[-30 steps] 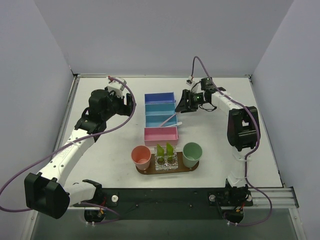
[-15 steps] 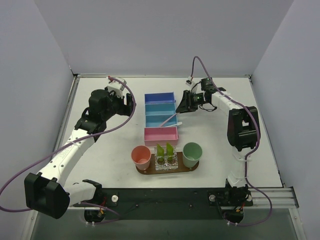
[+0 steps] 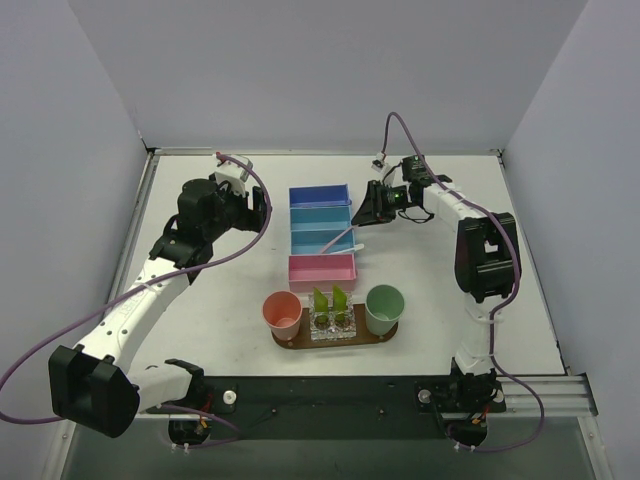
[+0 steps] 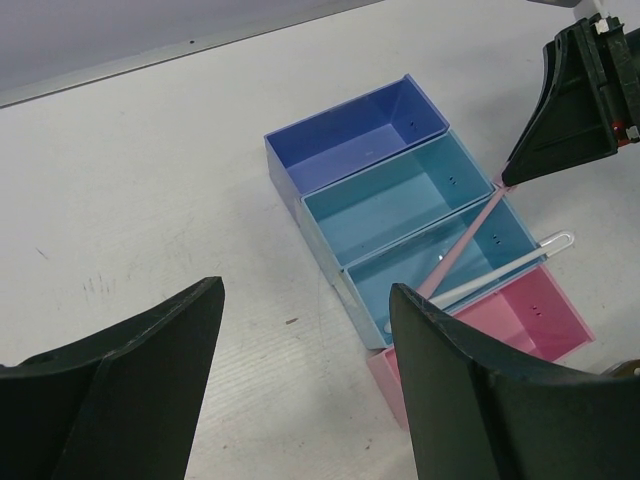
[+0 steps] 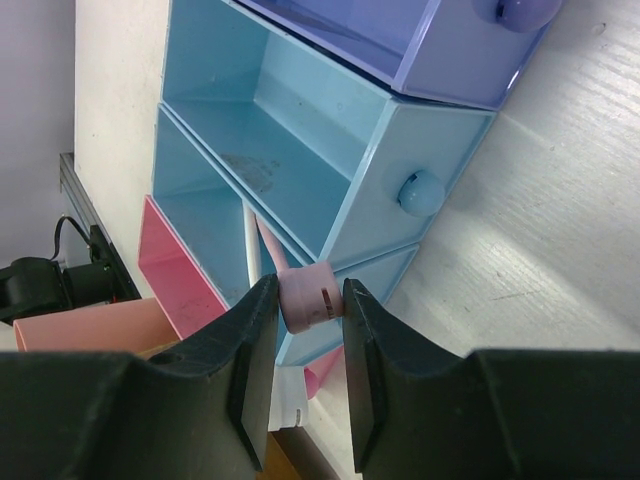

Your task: Prepare toiletry sets of a toothbrush and toothpaste on the tray

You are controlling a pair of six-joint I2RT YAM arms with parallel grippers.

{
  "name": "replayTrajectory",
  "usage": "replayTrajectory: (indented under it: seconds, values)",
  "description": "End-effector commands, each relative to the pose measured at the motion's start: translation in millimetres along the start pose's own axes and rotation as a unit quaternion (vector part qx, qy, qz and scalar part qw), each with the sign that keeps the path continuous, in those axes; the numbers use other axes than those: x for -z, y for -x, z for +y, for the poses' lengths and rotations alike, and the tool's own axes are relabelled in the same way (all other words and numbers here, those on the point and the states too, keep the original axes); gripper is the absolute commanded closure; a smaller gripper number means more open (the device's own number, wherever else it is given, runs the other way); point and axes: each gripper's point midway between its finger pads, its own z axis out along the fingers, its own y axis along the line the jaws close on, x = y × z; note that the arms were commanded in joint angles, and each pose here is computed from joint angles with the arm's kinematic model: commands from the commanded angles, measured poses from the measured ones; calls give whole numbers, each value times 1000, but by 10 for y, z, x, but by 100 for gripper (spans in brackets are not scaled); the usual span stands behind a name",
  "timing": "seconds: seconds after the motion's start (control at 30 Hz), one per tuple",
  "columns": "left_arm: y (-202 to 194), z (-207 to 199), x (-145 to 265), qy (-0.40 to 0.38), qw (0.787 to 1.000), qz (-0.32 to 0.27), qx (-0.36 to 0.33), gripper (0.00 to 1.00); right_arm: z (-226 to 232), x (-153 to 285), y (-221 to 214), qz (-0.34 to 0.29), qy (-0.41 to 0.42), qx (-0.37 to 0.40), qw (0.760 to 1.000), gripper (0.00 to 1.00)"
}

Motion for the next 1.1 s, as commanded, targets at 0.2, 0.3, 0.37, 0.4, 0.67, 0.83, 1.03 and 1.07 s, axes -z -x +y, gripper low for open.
replayTrajectory:
  seconds: [0.2, 0.3, 0.37, 0.4, 0.67, 0.83, 1.03, 1.07]
  values:
    - [191, -22, 61, -1, 999, -31, -10, 23, 368, 328, 244, -55, -3, 60, 997, 100]
    - [200, -20, 70, 0, 999, -32, -11, 23, 429, 436, 280, -67, -9, 69, 995, 100]
    - [218, -19, 82, 1, 999, -35, -12, 23, 477, 535, 318, -79, -16, 78, 994, 100]
    - [211, -16, 81, 2, 999, -35, -12, 23, 483, 572, 327, -82, -23, 80, 993, 100]
    - [225, -43, 93, -2, 999, -38, -12, 23, 736, 1059, 352, -109, -87, 119, 983, 100]
    - [228, -56, 96, -4, 999, -39, -12, 23, 938, 1372, 279, -129, -145, 159, 968, 100]
    - [221, -70, 92, -2, 999, -40, -14, 23, 1329, 1630, 97, -141, -203, 226, 942, 100]
    - [217, -63, 90, -1, 999, -39, -15, 23, 1391, 1712, 76, -153, -208, 228, 939, 100]
